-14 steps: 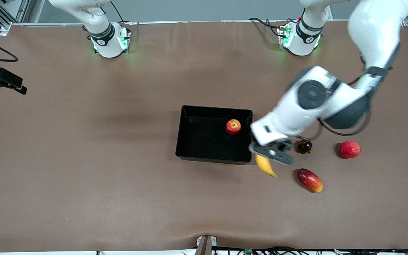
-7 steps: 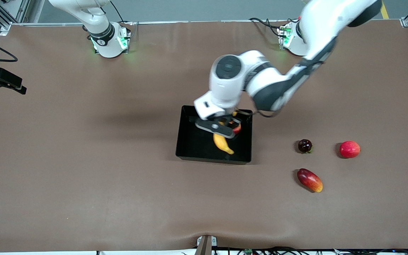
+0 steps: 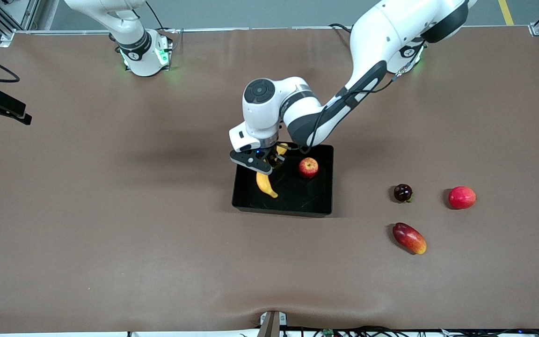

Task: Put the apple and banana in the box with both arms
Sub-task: 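Carry the banana over the box and lower it inside with the left gripper, then open the left gripper to release the banana in the box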

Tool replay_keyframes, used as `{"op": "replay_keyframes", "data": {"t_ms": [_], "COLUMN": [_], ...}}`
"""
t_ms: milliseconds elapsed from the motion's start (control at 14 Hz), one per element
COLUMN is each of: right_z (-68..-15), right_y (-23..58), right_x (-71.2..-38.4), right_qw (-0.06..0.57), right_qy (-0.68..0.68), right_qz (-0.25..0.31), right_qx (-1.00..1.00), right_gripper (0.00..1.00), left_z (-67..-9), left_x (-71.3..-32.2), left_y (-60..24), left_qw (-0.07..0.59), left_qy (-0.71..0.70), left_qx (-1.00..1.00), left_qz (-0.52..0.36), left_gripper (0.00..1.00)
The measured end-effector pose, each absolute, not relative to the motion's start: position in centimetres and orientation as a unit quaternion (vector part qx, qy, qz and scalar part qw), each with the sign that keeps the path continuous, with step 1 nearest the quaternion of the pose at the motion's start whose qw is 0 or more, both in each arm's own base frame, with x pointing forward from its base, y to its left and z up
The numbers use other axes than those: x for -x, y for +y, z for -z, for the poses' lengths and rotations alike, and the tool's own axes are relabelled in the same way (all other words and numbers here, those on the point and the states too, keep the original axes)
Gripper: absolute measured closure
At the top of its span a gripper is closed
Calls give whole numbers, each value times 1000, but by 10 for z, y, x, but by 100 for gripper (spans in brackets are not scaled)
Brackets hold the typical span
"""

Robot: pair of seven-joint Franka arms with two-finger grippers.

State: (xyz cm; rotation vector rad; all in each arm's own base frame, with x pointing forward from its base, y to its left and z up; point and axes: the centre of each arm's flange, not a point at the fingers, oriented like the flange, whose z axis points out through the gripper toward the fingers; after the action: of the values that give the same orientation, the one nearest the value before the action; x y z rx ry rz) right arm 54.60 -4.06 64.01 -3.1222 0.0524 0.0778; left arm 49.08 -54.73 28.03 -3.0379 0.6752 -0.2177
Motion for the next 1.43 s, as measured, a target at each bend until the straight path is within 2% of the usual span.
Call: {"op": "replay_keyframes", "data": {"t_ms": [645, 1075, 1147, 1433], "right_z": [-640, -640, -640, -640], "right_y": [-40, -40, -40, -38], "right_x": [-546, -546, -546, -546], "right_qw": [9, 9, 9, 9], "right_qy": [16, 16, 16, 15], "right_qz": [-25, -25, -25, -25], "right_qx": [1000, 1000, 1000, 1000], "right_gripper": [0, 0, 0, 0], "left_z": [-198, -193, -191, -195], "left_x": [-487, -492, -494, -512], "left_y": [-553, -549, -547, -535], "left_qw": [-18, -15, -12, -11], "left_qy": [202, 197, 195, 182], "left_qx": [978, 979, 979, 981], "left_qz": [49, 52, 53, 60], "left_gripper": [64, 64, 59, 19]}}
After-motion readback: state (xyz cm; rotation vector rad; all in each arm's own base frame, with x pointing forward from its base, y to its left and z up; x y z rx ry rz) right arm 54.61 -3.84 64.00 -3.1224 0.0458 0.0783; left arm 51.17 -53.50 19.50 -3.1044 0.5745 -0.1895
